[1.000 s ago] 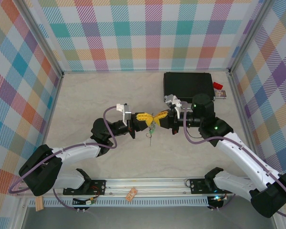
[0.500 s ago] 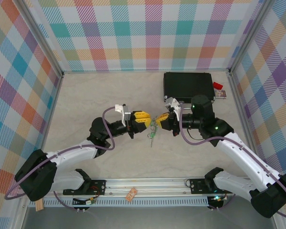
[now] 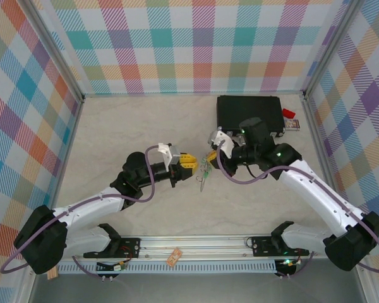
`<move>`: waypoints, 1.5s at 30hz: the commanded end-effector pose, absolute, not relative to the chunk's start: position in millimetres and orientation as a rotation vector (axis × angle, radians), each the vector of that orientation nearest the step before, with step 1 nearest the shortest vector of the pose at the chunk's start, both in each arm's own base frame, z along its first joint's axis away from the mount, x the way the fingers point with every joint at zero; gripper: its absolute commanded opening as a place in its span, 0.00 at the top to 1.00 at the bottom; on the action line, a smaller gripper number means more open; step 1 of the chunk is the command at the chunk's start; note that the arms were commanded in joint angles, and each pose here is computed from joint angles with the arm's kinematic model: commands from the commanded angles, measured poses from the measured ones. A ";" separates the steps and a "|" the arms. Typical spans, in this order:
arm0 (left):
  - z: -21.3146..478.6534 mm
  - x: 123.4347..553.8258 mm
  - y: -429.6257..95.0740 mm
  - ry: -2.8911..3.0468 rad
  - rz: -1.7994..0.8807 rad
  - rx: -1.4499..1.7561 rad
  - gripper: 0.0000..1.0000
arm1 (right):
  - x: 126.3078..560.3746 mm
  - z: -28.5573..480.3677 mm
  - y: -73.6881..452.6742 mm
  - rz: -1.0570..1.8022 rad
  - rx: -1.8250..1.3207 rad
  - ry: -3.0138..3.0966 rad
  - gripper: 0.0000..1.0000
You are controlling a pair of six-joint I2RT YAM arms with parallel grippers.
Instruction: Put the keys on the keyring
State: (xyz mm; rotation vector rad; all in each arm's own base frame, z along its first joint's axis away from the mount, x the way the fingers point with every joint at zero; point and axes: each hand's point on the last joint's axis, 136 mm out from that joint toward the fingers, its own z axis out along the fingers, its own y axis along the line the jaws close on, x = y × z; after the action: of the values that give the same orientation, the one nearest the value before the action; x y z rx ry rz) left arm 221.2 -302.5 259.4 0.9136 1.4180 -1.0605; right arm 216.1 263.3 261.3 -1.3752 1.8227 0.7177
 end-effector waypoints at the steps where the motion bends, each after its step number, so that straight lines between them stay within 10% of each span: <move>1: 264.5 219.8 -301.4 1.385 -1.027 0.962 0.75 | 206.6 259.2 259.6 0.617 -1.542 1.772 1.00; 45: 252.0 196.4 -331.0 1.388 -1.238 1.162 0.95 | 178.7 256.0 280.6 0.719 -1.678 1.704 1.00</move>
State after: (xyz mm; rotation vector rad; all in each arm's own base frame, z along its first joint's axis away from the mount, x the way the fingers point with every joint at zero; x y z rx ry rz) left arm 197.6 -325.6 244.7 1.1422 1.4138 -1.2239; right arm 186.0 269.0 234.9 -1.6827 1.7830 0.6342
